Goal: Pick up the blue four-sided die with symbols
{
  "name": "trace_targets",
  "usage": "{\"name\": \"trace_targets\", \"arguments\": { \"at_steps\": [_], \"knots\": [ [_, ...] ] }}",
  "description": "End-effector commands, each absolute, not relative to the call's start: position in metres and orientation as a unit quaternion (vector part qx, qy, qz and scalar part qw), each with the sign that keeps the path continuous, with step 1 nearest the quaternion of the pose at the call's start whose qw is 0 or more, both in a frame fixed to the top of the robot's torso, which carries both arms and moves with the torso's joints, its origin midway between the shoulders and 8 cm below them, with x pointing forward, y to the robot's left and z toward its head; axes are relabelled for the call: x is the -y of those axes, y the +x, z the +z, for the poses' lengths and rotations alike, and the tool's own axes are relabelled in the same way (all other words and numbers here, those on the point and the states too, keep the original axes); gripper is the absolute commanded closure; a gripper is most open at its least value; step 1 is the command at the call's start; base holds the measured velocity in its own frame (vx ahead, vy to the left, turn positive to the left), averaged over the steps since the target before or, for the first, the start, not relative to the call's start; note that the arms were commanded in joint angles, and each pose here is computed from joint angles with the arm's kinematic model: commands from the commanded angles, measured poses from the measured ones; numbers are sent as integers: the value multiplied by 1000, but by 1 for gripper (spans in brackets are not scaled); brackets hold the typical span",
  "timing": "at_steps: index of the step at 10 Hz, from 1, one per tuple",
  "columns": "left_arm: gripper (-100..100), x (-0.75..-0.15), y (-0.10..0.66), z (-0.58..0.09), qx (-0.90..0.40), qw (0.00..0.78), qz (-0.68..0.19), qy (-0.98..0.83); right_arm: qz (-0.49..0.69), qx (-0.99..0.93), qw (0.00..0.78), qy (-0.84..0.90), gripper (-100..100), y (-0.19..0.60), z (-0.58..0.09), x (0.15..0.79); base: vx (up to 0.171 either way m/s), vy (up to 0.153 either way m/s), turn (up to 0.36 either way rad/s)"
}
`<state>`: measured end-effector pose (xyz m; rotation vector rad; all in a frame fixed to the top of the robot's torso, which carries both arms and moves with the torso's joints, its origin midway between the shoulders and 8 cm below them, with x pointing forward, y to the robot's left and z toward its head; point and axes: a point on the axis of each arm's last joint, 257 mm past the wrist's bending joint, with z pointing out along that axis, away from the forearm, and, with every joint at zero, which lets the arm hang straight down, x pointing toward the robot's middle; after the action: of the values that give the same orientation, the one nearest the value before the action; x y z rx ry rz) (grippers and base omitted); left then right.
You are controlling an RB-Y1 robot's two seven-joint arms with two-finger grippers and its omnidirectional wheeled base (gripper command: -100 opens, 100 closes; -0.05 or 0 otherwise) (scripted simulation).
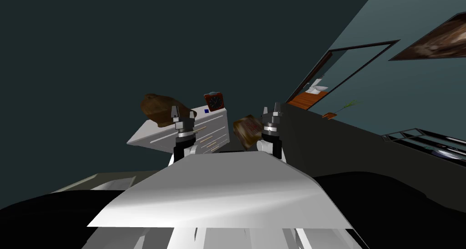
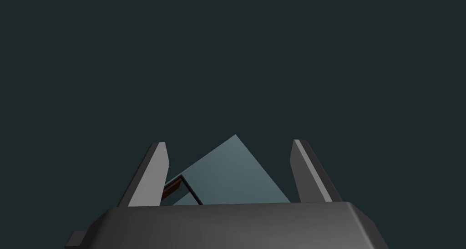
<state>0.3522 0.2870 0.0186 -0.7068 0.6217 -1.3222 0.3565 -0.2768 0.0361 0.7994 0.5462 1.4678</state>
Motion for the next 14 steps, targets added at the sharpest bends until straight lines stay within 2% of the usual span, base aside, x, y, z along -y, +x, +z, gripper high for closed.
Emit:
{"name": "trace_targets", "arguments": {
  "at_steps": [1, 14],
  "knots": [
    [-100, -280, 361, 22, -292, 680, -598, -307, 643, -239, 638, 350, 0, 357, 36, 277, -13, -2, -3],
    [-100, -248, 453, 28, -365, 593, -637, -330, 643, -239, 638, 350, 0, 357, 36, 277, -23, 19, 9]
  ]
}}
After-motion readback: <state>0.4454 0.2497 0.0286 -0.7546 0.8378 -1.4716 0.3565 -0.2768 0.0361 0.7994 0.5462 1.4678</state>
